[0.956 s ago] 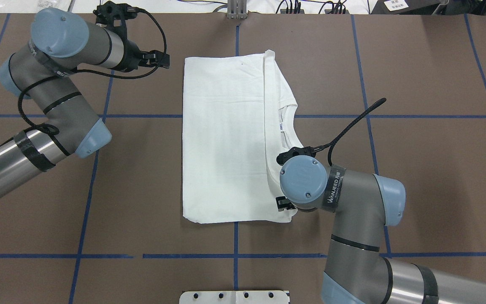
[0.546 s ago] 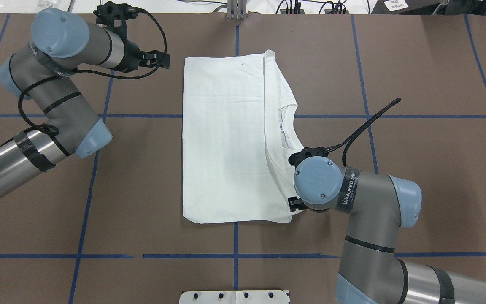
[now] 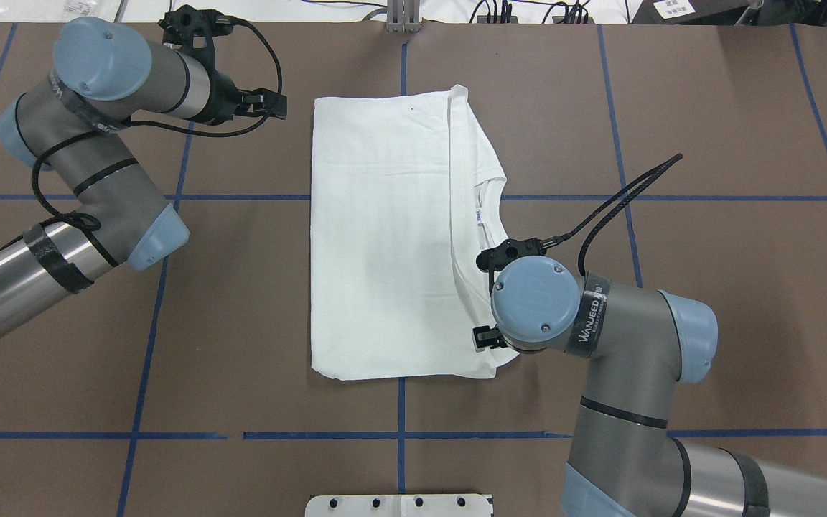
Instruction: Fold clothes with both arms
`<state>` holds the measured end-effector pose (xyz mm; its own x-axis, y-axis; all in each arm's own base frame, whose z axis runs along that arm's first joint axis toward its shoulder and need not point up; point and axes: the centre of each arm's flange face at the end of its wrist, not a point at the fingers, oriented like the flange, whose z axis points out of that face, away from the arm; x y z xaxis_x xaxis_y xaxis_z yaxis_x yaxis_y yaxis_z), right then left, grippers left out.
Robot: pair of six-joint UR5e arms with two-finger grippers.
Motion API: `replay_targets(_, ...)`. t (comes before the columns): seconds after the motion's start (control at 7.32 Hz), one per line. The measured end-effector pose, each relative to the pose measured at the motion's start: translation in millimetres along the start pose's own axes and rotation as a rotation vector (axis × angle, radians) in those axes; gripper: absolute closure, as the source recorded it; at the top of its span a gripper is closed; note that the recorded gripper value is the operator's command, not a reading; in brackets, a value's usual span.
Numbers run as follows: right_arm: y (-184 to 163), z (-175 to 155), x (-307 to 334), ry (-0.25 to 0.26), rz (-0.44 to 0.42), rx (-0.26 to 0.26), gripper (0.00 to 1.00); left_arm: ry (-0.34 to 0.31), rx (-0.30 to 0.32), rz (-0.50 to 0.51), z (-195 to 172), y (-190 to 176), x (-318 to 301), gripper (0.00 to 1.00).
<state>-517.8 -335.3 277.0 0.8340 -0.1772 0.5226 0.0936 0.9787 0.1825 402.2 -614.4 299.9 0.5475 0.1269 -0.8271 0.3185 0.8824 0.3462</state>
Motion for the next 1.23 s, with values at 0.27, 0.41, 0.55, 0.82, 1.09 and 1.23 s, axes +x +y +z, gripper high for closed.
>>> replay_targets(0.27,-31.0,-5.7,-19.5,-0.004,-0.008,0.021,0.0,-0.001,-0.001,0.0,0.6,0.6,-1.4,0.0)
replay_targets(0.41,-49.5,-2.5,-26.3,-0.003,-0.005,0.032,0.0,-0.002,-0.001,0.0,0.7,0.7,-1.6,0.0)
replay_targets(0.55,-66.5,4.7,-31.1,-0.003,0.001,0.042,0.0,-0.002,-0.001,0.0,0.7,0.6,-1.4,0.0)
replay_targets(0.82,-89.9,14.2,-43.3,0.001,0.002,0.049,0.0,-0.001,-0.001,0.001,0.5,0.2,-0.6,0.0)
replay_targets(1.09,-93.9,19.6,-45.5,0.008,-0.007,0.039,0.0,0.0,-0.002,0.001,0.2,-0.2,0.4,0.0)
replay_targets(1.23,-93.6,22.5,-43.7,0.013,-0.007,0.032,0.0,0.001,-0.001,0.0,0.1,-0.4,0.8,0.0)
